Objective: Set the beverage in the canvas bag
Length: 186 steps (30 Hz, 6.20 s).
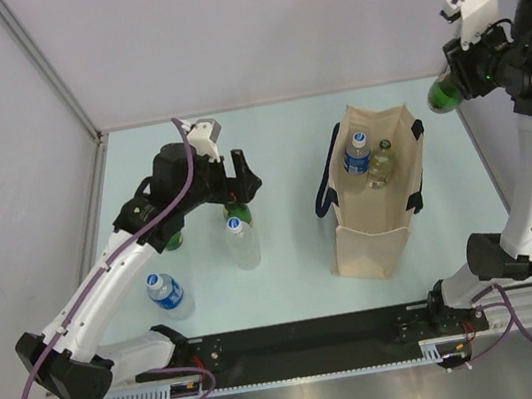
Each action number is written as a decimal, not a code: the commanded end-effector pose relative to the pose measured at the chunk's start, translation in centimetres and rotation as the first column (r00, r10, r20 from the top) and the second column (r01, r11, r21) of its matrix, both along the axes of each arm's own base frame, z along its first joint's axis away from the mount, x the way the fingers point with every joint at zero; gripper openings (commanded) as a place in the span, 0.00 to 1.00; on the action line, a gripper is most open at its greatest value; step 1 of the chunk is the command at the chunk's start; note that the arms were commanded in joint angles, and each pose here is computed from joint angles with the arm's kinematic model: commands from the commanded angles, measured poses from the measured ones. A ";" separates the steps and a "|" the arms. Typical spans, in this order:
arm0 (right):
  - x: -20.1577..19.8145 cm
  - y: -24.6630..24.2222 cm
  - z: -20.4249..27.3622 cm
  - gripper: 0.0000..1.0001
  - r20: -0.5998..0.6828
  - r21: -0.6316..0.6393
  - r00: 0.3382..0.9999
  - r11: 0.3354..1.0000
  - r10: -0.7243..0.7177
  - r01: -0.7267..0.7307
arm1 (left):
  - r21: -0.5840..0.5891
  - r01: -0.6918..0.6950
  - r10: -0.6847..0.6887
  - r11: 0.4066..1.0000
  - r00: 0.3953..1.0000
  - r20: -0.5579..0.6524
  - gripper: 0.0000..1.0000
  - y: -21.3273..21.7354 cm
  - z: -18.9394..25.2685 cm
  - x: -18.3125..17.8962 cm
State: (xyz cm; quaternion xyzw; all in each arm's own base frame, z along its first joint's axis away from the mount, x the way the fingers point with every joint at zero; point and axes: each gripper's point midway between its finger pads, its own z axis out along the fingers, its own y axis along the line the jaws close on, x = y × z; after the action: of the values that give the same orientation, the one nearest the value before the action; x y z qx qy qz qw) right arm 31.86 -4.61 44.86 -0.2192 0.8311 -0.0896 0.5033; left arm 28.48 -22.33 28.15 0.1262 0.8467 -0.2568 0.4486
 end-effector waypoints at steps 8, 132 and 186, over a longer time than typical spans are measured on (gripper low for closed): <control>0.0 8.3 5.1 0.00 0.199 -0.006 0.954 0.974 0.224 -0.228 | -0.027 -0.016 0.018 1.000 0.997 0.073 0.96 0.9 1.2 -0.2; -7.9 48.6 -22.4 0.82 0.014 0.323 0.037 0.031 0.999 -0.946 | -0.173 -0.440 0.466 0.881 0.871 0.156 1.00 13.6 1.1 -6.7; -4.0 16.6 4.5 0.00 0.345 0.203 0.768 0.756 0.539 -0.622 | -0.065 -0.206 0.210 0.976 0.975 0.067 1.00 4.7 -1.9 0.1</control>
State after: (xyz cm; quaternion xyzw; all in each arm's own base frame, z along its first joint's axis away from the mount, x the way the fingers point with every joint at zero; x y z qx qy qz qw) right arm 28.68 13.54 47.19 -0.3777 0.6806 0.1926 0.5975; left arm 27.77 -16.88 23.76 0.0205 0.8497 -0.2096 0.4833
